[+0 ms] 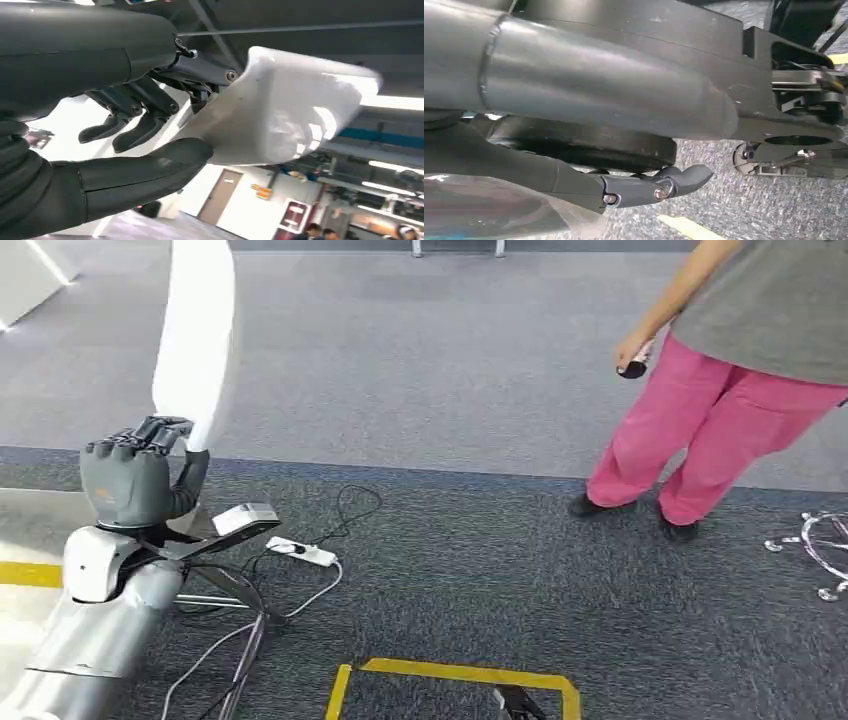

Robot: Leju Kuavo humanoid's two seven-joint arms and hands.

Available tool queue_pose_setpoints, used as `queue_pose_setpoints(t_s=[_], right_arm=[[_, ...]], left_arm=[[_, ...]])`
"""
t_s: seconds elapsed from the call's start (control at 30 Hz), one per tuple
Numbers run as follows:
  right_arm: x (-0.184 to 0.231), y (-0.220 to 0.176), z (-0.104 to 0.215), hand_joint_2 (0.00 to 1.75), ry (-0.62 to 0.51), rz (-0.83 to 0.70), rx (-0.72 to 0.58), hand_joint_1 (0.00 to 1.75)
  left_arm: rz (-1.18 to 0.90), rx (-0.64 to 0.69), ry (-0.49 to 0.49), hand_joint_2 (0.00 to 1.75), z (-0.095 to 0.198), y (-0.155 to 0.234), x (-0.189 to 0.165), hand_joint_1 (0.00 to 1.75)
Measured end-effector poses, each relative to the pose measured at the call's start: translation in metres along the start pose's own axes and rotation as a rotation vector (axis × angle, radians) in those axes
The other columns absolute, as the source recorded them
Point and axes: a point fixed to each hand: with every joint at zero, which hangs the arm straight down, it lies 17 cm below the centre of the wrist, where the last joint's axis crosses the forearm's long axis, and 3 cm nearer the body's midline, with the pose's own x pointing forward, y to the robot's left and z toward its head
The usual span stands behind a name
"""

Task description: Take the parts from the cabinet and place them on the table.

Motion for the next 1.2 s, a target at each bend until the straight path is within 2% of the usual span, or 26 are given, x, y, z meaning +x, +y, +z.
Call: queue_pose_setpoints(t_s=[0.17, 0.47, 1.2], right_arm=[[-0.004, 0.0, -0.001, 0.0, 0.0, -0.005, -0.002, 0.0], [0.001, -0.001, -0.001, 0.0, -0.021, -0.025, 0.002, 0.0], [-0.018, -0.002, -0.005, 0.0, 0.008, -0.033, -0.001, 0.0]], left_arm=[[0.001, 0.002, 0.0, 1.75, 0.0, 0.001, 0.0, 1.75], [0.023, 0.039, -0.024, 1.75, -0.023, 0.007, 0.012, 1.75], [0.033, -0.002, -0.039, 1.75, -0.024, -0.01, 0.021, 1.75]])
